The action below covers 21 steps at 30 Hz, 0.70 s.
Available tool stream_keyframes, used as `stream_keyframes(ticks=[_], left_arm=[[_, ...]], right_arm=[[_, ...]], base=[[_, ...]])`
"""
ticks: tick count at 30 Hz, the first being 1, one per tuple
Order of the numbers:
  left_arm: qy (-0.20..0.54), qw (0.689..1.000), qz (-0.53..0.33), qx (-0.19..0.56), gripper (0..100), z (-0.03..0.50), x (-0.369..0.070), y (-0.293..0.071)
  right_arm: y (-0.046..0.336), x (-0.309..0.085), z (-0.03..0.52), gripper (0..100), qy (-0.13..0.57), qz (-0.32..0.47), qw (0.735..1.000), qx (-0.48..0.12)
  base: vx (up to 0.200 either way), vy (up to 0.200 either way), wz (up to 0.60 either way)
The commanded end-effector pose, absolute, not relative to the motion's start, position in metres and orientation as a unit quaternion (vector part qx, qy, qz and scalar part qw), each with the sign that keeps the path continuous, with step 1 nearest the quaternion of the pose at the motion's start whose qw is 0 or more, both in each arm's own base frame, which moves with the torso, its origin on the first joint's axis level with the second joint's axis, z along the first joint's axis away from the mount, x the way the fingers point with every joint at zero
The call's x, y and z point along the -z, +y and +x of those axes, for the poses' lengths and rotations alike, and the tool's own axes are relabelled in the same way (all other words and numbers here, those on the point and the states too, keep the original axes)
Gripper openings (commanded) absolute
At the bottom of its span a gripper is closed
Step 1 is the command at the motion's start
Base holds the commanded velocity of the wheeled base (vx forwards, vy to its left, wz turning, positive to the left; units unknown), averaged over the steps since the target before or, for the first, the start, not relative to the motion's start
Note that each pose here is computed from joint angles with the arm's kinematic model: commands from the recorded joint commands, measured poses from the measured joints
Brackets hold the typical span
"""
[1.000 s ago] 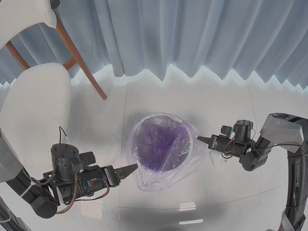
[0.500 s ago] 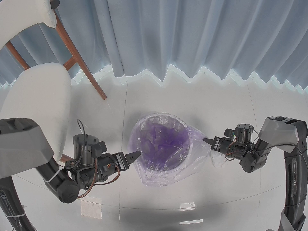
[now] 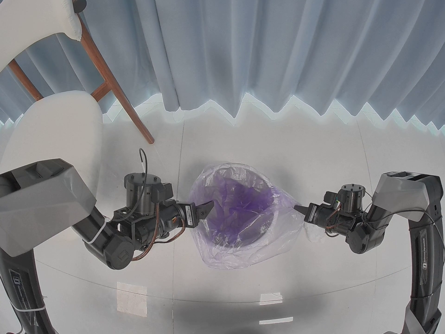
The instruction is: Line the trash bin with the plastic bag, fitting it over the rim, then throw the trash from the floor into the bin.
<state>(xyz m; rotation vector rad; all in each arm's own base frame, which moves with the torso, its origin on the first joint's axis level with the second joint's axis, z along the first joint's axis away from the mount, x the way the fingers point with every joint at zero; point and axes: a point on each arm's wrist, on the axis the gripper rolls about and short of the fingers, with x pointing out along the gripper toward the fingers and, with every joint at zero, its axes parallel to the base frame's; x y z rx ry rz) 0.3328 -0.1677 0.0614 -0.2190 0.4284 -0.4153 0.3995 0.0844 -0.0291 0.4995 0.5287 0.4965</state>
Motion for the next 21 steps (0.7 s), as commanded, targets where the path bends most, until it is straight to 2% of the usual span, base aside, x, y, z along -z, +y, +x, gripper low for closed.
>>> stream_keyframes(ticks=[1, 9, 10, 17, 21], left_arm=[[0.195, 0.959, -0.037, 0.202, 100, 0.329, -0.07, -0.163], [0.207, 0.961, -0.017, 0.182, 100, 0.331, -0.056, -0.165], [0.209, 0.961, -0.016, 0.182, 0, 0.332, -0.054, -0.165], [0.222, 0.96, -0.017, 0.172, 0, 0.335, -0.045, -0.161], [0.223, 0.965, -0.035, 0.136, 0, 0.342, -0.044, -0.143]], right_arm=[[0.088, 0.032, 0.394, 0, 0.258, 0.238, 0.906, -0.238], [0.093, 0.028, 0.395, 0, 0.247, 0.235, 0.907, -0.247], [0.093, 0.028, 0.395, 0, 0.246, 0.235, 0.907, -0.247], [0.092, 0.029, 0.395, 0, 0.246, 0.234, 0.909, -0.24], [0.089, 0.029, 0.396, 0, 0.241, 0.235, 0.912, -0.237]], base=[[0.0, 0.0, 0.0], [0.0, 0.0, 0.0], [0.0, 0.0, 0.0], [0.0, 0.0, 0.0], [0.0, 0.0, 0.0]])
